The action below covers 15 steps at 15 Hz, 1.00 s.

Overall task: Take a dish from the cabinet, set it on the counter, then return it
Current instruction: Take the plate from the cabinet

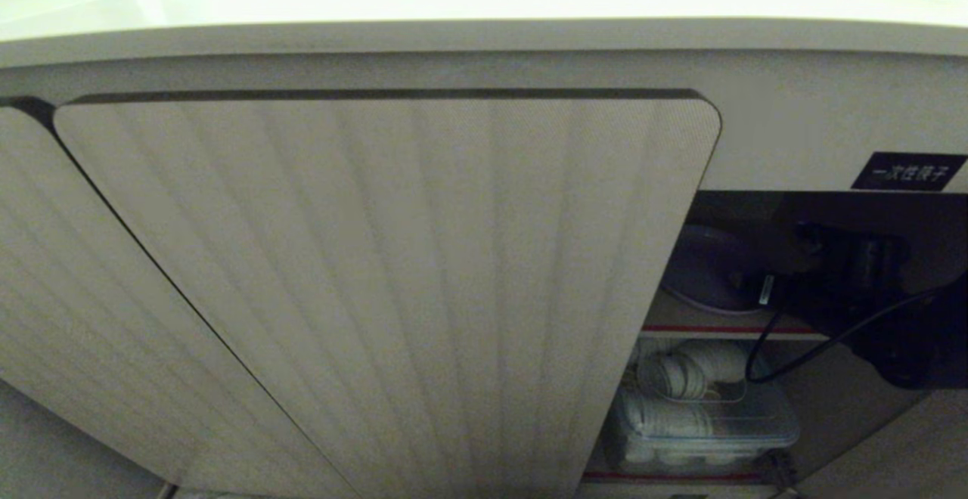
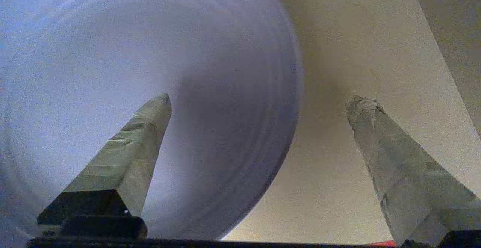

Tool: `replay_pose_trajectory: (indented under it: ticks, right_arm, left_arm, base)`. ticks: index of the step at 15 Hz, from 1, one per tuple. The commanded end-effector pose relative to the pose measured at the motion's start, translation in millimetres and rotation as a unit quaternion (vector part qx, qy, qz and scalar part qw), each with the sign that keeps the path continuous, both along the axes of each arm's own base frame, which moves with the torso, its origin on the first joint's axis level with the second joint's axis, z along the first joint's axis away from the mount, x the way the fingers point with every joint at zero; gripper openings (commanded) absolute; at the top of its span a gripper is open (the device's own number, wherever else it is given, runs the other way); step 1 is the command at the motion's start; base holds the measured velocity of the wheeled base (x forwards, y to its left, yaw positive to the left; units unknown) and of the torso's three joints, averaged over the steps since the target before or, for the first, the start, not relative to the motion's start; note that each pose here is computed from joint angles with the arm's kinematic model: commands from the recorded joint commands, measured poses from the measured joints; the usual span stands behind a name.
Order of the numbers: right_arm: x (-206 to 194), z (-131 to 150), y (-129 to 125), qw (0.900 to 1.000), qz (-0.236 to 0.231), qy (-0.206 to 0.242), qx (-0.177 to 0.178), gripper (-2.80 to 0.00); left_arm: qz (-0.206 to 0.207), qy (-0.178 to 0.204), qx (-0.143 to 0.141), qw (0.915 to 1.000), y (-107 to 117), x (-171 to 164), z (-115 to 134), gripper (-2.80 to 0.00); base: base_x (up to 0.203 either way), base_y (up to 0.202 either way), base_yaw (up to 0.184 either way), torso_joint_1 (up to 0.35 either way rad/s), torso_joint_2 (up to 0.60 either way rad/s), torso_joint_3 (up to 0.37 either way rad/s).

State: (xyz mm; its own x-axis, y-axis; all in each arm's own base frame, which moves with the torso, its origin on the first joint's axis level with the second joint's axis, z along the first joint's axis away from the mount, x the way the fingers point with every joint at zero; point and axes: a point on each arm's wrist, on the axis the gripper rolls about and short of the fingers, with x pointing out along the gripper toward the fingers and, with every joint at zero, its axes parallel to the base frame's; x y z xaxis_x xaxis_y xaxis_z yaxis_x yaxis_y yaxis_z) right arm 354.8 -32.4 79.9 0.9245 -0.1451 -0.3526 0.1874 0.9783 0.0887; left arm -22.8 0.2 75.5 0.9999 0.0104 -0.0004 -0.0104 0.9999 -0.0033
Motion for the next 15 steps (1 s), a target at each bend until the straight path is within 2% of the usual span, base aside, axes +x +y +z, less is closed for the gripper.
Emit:
replay_pose_trajectory:
  ticks: [1,15]
  right_arm:
    - [0.1,0.2,0.8,1.000,0.001,0.002,0.000,0.00]
    - [6.6,3.0,2.7,1.000,0.003,0.024,0.008,0.00]
  left_arm:
    - [0.000,0.000,-0.001,1.0000,0.0,0.0,0.0,-2.80]
    - [0.000,0.000,-0.001,1.0000,0.0,0.0,0.0,-2.80]
  base:
    - [0.000,0.000,0.000,0.000,0.00,0.000]
    - [0.000,0.000,0.000,0.000,0.00,0.000]
